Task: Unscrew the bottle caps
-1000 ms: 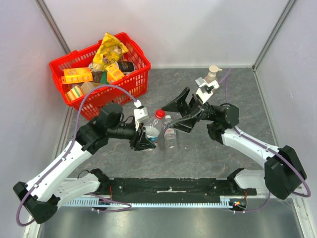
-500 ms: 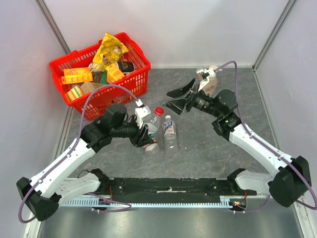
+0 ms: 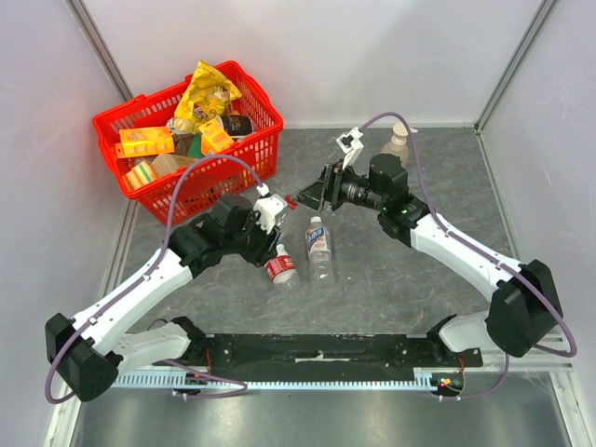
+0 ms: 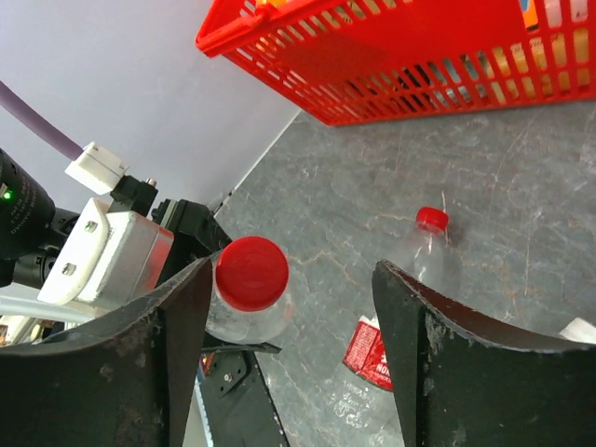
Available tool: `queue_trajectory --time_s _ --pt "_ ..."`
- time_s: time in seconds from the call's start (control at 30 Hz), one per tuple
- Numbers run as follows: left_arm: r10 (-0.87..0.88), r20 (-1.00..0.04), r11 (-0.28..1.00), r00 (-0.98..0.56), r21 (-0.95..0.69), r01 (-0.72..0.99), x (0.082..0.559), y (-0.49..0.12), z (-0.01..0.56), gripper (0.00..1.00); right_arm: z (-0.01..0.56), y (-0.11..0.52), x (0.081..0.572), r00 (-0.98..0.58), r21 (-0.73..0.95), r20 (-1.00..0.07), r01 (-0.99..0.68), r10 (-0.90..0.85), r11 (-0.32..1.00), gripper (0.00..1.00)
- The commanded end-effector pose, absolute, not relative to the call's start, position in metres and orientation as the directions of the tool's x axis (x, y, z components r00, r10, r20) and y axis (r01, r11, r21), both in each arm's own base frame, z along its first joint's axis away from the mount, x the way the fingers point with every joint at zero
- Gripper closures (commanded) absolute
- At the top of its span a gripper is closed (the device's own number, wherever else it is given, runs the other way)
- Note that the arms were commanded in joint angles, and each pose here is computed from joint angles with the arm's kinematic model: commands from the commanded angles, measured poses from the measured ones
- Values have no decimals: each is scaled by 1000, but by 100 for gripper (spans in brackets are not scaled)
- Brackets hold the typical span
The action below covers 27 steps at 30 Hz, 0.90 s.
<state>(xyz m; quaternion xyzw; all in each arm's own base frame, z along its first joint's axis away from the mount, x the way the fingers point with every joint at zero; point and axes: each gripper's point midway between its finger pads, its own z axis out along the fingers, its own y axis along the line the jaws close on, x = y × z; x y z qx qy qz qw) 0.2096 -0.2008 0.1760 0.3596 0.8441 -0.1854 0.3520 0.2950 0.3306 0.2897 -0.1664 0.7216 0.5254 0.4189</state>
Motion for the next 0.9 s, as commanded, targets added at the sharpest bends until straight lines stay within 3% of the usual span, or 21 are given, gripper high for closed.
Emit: queue_trajectory --time_s 0.0,0.23,0.47,0.7,0.87 --pt "462 -733 710 -500 -32 703 221 -198 175 94 301 338 290 -588 614 -785 -701 193 361 25" --pt "465 -728 703 -504 -43 710 220 -200 173 94 291 344 289 -610 630 -771 -690 181 356 29" --pt "463 -726 701 -509 -53 711 217 -201 171 94 291 351 290 -629 659 -750 -683 206 314 43" --pt "463 -722 699 -514 -58 712 216 -201 169 95 295 357 288 -655 694 -720 -673 230 254 43" --pt "463 -722 701 -514 -56 711 216 -201 169 95 290 357 285 -662 695 -719 -671 212 260 53"
